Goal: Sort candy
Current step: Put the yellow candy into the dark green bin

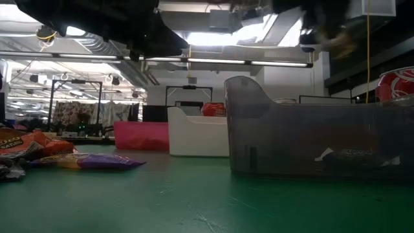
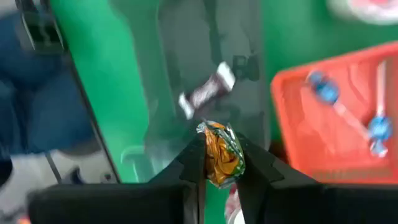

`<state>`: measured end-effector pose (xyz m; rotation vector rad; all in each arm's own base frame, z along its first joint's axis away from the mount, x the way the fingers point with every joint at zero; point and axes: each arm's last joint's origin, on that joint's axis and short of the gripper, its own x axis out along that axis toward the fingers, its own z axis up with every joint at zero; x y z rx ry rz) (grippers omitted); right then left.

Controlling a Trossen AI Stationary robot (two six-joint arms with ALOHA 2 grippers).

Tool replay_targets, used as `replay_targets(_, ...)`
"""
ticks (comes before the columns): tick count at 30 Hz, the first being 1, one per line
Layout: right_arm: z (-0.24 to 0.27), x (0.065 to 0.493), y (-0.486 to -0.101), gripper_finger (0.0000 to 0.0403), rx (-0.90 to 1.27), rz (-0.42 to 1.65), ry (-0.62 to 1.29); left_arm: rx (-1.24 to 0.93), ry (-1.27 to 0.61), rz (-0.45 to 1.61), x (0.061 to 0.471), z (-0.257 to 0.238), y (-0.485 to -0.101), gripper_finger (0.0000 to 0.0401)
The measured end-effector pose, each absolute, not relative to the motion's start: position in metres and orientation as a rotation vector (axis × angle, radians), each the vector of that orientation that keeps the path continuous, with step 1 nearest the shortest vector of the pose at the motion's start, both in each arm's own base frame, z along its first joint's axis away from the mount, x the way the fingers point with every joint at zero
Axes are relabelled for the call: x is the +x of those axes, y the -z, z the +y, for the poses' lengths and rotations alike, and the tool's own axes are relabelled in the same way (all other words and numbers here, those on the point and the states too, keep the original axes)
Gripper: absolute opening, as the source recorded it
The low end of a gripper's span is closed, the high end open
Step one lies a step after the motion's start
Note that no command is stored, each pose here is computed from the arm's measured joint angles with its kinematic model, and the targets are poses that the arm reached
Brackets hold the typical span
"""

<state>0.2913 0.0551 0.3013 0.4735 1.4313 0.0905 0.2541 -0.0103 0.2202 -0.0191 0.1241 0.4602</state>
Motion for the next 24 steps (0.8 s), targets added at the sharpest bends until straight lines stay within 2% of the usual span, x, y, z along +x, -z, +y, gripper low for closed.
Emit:
replay_targets(15, 0.167, 0.25, -0.296, 0.006, 0.436, 1.577, -0.142, -0.02, -0.46, 0.124, 0.254, -0.01, -0.22, 0.0174)
replay_targets(24, 0.205, 0.225, -0.292, 0.006, 0.256, 1.543, -0.181, -0.02, -0.429, 0.117, 0.254, -0.018, -0.221, 0.0174)
